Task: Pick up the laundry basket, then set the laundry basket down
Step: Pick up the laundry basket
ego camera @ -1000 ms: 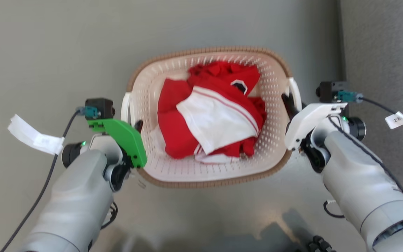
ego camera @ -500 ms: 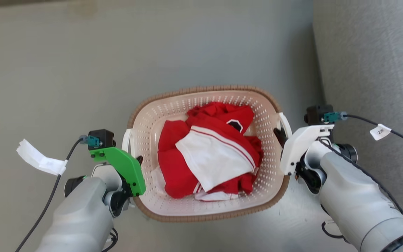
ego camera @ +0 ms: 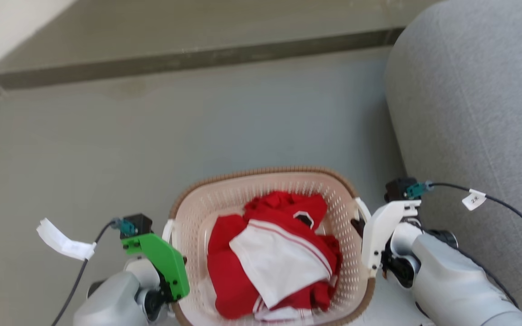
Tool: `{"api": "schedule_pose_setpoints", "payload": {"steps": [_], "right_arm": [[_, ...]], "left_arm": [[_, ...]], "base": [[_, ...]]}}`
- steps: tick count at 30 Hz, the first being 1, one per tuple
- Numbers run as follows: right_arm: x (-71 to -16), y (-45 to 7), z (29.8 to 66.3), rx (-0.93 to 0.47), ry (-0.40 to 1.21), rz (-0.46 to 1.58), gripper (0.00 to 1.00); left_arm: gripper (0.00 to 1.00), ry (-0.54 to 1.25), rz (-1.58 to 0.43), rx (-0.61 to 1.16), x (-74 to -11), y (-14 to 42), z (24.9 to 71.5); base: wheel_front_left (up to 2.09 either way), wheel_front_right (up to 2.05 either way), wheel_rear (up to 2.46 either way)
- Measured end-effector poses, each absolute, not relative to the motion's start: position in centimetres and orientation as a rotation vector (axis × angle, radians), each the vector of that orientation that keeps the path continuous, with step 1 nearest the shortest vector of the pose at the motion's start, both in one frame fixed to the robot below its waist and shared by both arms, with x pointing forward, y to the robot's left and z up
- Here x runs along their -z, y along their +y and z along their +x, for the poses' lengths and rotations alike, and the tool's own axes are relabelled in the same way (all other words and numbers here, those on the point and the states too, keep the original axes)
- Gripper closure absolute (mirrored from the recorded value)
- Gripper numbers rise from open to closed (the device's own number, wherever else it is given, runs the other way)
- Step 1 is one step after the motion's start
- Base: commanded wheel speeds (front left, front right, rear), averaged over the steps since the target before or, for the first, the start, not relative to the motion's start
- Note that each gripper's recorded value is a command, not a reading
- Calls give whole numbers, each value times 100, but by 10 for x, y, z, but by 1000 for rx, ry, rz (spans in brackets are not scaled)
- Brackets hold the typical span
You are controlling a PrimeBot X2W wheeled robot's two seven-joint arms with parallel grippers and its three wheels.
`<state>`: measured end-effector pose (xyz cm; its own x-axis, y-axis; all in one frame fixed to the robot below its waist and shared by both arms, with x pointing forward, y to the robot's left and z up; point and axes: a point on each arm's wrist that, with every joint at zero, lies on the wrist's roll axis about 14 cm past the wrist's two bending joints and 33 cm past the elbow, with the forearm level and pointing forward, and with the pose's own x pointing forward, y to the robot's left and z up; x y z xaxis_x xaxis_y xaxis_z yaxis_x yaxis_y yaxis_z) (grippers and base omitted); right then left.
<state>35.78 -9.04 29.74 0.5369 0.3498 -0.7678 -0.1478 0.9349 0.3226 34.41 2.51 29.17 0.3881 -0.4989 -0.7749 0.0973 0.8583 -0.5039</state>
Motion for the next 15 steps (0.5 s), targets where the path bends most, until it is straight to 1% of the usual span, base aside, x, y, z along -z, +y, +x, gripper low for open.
{"api": "schedule_pose_setpoints", "payload": {"steps": [8, 15], "right_arm": [[-310, -88, 334, -316, 986, 225, 100], [-323, -85, 332, -333, 975, 215, 100]], "left_arm": [[100, 1119, -385, 404, -306, 28, 324], [100, 1110, -402, 398, -317, 29, 319]], "base": [[0, 0, 0], [0, 0, 0]]}}
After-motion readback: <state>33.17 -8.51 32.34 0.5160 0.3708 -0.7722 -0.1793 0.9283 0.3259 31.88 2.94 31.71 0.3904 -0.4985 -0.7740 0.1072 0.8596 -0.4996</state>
